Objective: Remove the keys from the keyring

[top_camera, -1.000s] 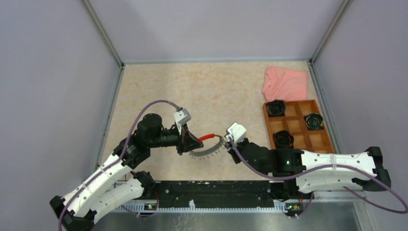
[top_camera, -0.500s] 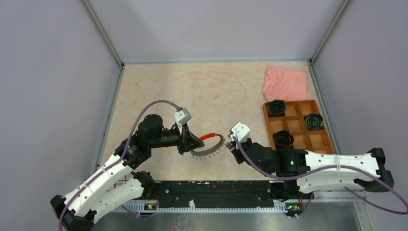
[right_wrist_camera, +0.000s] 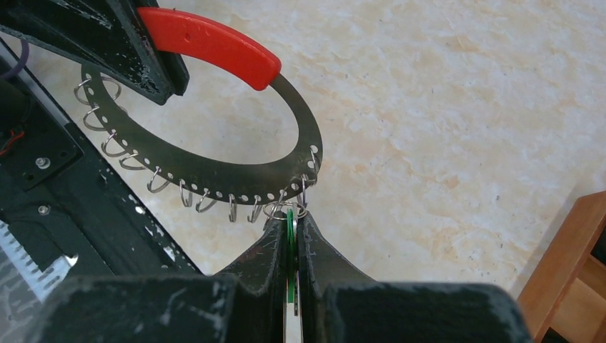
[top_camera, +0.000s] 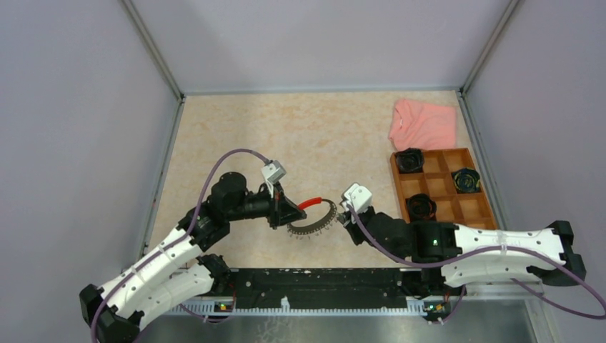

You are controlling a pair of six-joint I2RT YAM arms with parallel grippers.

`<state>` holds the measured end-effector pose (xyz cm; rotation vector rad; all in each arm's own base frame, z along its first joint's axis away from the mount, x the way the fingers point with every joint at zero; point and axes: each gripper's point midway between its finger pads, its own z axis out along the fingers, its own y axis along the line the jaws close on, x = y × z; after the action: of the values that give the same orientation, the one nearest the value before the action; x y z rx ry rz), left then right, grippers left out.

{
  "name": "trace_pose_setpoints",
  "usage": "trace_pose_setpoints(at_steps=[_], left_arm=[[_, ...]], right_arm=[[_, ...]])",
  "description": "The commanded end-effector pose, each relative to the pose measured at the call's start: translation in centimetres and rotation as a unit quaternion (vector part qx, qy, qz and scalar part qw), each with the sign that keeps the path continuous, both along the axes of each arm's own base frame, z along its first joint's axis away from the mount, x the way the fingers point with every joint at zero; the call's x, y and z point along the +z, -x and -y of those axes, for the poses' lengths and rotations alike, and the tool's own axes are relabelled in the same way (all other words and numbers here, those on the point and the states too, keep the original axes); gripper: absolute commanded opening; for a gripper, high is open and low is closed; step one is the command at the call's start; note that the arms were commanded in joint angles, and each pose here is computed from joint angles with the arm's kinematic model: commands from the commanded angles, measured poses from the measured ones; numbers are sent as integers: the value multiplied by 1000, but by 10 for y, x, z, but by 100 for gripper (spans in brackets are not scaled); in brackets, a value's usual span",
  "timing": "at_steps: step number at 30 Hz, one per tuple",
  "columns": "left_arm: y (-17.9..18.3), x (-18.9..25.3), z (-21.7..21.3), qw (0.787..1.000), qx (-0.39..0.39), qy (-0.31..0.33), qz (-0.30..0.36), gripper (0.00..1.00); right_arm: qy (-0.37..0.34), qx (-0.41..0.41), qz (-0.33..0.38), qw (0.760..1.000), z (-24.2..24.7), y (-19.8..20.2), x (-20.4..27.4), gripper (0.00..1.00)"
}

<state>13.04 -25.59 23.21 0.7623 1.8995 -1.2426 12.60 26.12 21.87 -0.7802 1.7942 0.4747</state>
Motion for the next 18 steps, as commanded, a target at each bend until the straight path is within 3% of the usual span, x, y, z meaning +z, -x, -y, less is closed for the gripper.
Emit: trace_pose_setpoints(at_steps=[1, 11, 18], left_arm=[[-14, -36, -1, 998, 47, -25, -46, 0], [-6, -92, 1, 990, 63, -11, -123, 0], [-2, -135, -5, 984, 88, -8, -156, 38]], right_arm=[[-43, 5, -4, 999, -7, 0, 17, 0], [-22, 23, -33, 999, -14, 10, -15, 0], [2, 51, -58, 997, -23, 20, -52, 0]])
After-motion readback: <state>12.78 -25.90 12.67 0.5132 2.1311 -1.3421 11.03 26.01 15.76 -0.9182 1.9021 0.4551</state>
